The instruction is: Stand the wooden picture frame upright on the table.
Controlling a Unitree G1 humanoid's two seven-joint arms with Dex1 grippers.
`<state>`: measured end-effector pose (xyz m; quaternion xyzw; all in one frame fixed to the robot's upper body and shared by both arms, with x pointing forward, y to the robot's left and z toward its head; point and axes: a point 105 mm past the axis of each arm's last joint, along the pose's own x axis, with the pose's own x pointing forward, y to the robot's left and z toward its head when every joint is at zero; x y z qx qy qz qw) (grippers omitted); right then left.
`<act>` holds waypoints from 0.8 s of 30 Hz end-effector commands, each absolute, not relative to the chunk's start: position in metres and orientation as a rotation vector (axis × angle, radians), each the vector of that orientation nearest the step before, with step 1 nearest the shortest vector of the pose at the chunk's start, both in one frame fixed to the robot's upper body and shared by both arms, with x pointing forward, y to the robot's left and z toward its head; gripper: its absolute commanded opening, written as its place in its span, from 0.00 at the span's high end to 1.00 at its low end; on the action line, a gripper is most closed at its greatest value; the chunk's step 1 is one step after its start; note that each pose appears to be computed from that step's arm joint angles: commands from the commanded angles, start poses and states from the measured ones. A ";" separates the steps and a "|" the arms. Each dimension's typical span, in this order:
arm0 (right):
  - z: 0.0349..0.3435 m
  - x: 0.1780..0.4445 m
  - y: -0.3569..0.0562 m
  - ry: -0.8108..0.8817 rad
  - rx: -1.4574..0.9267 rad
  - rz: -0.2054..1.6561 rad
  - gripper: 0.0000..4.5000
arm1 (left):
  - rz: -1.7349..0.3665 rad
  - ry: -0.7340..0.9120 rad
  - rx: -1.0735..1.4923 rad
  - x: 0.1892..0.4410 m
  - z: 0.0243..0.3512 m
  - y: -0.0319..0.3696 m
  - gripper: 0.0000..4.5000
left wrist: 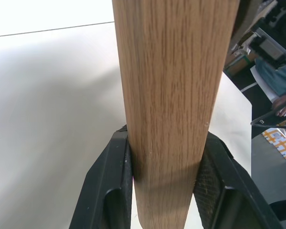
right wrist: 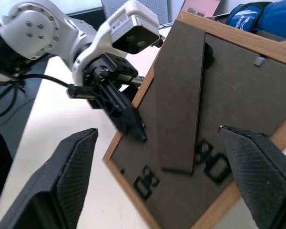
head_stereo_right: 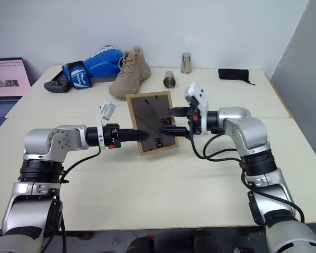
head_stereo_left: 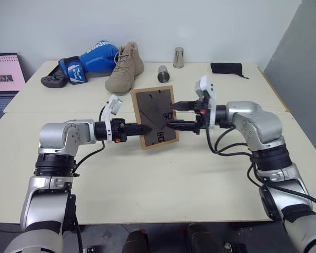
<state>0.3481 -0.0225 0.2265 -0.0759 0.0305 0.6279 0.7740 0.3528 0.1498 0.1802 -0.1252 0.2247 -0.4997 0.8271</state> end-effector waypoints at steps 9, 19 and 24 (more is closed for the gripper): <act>0.230 0.338 0.009 -0.001 -0.201 1.445 0.06 | -1.100 0.403 -0.223 0.347 0.197 0.145 0.71; 0.241 0.352 -0.012 -0.021 -0.181 1.365 0.06 | -1.086 0.408 -0.216 0.344 0.193 0.150 0.71; 0.241 0.359 -0.013 -0.022 -0.170 1.331 0.06 | -1.088 0.407 -0.209 0.345 0.195 0.150 0.71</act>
